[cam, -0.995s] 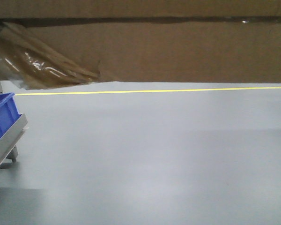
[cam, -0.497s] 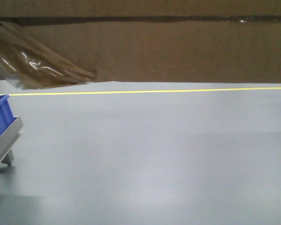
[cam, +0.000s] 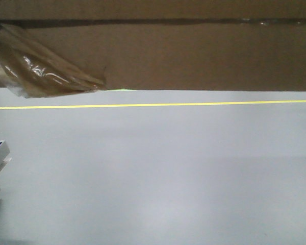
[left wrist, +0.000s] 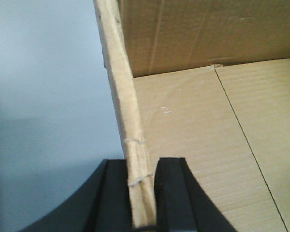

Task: Grab carton from right shelf to conveyor
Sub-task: 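Hold the carton in both grippers while driving to the red conveyor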

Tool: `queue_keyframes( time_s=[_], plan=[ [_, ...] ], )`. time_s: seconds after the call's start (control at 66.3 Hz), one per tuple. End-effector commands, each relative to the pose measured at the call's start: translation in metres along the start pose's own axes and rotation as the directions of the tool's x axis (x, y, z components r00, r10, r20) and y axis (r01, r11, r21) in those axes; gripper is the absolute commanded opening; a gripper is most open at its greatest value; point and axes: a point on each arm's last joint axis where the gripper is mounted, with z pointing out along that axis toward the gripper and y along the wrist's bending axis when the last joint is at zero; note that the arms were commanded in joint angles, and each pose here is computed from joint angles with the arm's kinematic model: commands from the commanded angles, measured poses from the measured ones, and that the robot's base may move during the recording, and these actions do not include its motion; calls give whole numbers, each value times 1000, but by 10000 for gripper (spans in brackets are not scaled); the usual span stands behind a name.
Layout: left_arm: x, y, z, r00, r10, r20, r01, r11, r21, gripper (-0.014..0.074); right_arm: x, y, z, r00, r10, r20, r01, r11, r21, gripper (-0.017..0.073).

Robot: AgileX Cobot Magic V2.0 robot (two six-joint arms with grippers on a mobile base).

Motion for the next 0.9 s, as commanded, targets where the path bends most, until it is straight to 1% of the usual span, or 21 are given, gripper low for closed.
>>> queue_keyframes(
  time_s=[0.0, 0.889],
  plan=[
    [-2, 0, -6, 999, 8, 45, -8, 1000, 7, -9, -2, -1, -4, 999, -25, 35, 24, 1000, 9, -70],
    [-3, 0, -6, 998, 9, 55, -9, 1000, 7, -9, -2, -1, -4, 999, -25, 37, 24, 1000, 9, -70]
  ],
)
